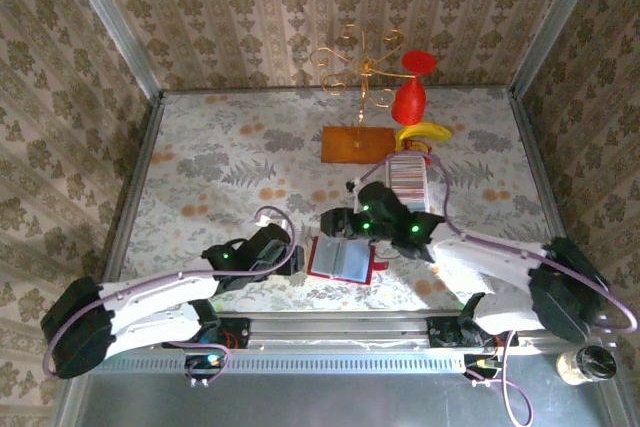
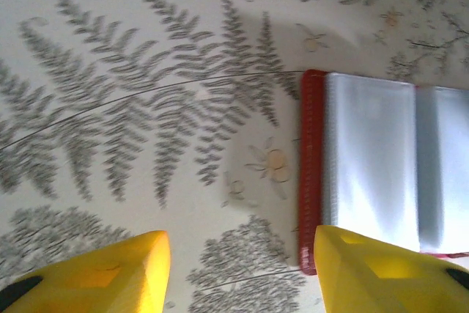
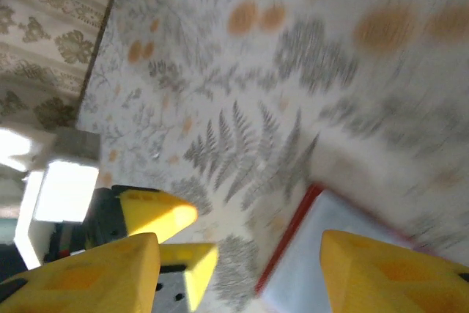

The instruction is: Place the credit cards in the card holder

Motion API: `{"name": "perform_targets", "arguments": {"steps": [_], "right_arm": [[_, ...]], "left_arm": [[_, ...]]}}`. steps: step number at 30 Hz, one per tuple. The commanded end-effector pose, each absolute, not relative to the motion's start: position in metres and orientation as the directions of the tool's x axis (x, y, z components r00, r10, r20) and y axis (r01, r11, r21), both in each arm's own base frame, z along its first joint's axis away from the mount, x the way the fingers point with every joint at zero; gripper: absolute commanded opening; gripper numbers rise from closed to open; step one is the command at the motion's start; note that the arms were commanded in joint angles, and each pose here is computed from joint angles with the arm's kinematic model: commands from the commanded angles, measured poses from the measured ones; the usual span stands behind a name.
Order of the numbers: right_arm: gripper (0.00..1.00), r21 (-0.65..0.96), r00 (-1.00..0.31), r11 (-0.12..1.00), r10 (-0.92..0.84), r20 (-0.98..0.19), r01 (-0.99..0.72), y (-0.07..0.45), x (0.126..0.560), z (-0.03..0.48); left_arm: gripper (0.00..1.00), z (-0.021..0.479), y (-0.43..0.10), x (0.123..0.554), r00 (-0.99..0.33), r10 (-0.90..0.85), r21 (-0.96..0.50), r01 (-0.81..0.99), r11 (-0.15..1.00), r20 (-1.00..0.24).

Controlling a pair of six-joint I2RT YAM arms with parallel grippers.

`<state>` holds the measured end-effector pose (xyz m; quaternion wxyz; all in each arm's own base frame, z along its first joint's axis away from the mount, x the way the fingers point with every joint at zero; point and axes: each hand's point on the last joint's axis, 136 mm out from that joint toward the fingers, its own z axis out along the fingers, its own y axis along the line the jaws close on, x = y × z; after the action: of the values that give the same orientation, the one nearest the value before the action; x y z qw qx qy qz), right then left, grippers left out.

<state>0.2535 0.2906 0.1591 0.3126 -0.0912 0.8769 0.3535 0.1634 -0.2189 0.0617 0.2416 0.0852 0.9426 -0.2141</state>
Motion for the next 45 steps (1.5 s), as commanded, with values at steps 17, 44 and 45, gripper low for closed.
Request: {"name": "perform_targets", "arguments": {"steps": [17, 44, 45], "right_arm": [[0.76, -0.419, 0.055, 0.065, -0.962, -0.269, -0.905, 0.161, 0.234, 0.113], [0.82, -0.442, 0.159, -0.124, -0.986, -0.043, -0.888, 0.112, 0.271, 0.083], [0.82, -0.435, 0.16, -0.125, -0.986, -0.046, -0.892, 0.113, 0.27, 0.083]], "left_arm": [[0.32, 0.046, -0.281, 0.161, -0.876, 0.291, -0.409, 0.445, 0.797, -0.385], [0.28, 0.017, -0.255, 0.136, -0.926, 0.201, -0.38, 0.319, 0.868, -0.319], [0.28, 0.018, -0.254, 0.136, -0.926, 0.196, -0.382, 0.316, 0.868, -0.321]]}}
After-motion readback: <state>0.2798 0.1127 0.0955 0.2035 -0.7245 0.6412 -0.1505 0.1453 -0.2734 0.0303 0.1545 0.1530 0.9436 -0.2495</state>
